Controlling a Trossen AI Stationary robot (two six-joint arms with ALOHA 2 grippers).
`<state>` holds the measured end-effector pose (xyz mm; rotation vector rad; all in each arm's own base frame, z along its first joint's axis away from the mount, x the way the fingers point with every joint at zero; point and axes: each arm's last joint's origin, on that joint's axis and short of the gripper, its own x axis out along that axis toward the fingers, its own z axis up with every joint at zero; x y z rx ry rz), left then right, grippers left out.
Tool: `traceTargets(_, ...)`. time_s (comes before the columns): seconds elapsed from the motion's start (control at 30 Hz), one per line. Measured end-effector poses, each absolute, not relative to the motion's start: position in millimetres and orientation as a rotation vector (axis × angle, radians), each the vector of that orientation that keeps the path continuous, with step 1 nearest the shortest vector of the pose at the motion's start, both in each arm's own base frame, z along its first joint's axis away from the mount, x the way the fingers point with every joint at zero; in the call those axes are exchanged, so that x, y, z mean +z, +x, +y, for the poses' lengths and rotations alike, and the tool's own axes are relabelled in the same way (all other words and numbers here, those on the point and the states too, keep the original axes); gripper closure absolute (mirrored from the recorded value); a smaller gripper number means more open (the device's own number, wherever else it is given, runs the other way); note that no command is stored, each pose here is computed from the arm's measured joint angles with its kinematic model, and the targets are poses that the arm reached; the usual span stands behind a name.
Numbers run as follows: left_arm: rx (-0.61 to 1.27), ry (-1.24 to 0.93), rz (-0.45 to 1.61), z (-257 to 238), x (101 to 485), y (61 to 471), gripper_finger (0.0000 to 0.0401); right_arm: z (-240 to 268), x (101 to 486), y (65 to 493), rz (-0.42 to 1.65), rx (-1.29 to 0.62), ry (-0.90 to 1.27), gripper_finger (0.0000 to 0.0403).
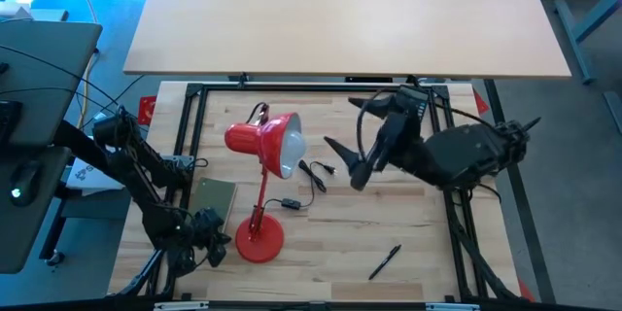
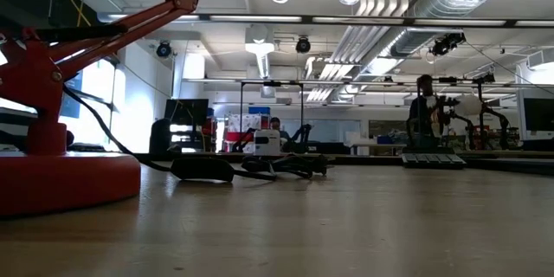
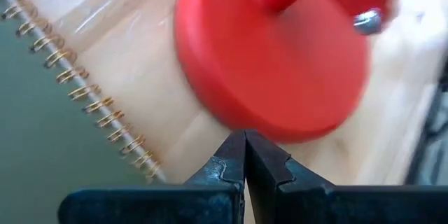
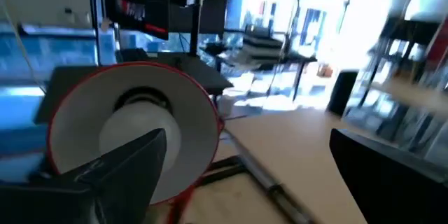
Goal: Screw lightbulb
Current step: Remove the white lightbulb from the red lamp
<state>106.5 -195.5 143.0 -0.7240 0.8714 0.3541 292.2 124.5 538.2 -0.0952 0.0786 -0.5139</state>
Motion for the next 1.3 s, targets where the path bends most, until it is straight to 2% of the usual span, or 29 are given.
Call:
traceTargets(0.07, 0.328, -0.740, 0.847, -200.2, 150.3, 106.0, 0.0401, 123.9, 534.0, 290.9, 0.084, -0.515, 0.005, 0.0006)
traceTargets(0.27, 0.279, -0.793, 0.715, -221.9, 167.5, 108.3, 0.0401, 125.3, 522.0, 289.4, 0.131, -0.526, 0.122, 0.0006)
traceTargets(0.5, 0.409, -0.784, 0.688, -237.2, 146.2, 140.1, 0.0401, 123.5, 516.3, 292.3, 0.166, -0.475, 0.208, 0.0006)
traceTargets(0.63, 0.522, -0.819, 0.648, -238.6, 137.2, 154.3, 0.0401, 119.4, 519.5, 295.3, 0.113, -0.491, 0.320, 0.0006)
traceTargets(0.9, 0.546, -0.806, 0.685, -250.9, 126.7, 166.9, 0.0401, 120.4, 521.1, 297.7, 0.120, -0.403, 0.371, 0.0006)
traceTargets(0.97, 0.550, -0.811, 0.680, -251.3, 125.7, 167.0, 0.0401, 119.5, 521.8, 299.6, 0.108, -0.360, 0.514, 0.0006)
traceTargets(1.17, 0.543, -0.791, 0.687, -250.6, 126.2, 167.4, 0.0401, 110.7, 533.9, 303.8, -0.020, -0.238, 1.254, 0.0006)
traceTargets(1.3, 0.543, -0.789, 0.688, -250.5, 126.1, 167.3, 0.0401, 112.9, 532.4, 305.1, 0.021, -0.194, 1.364, 0.0006)
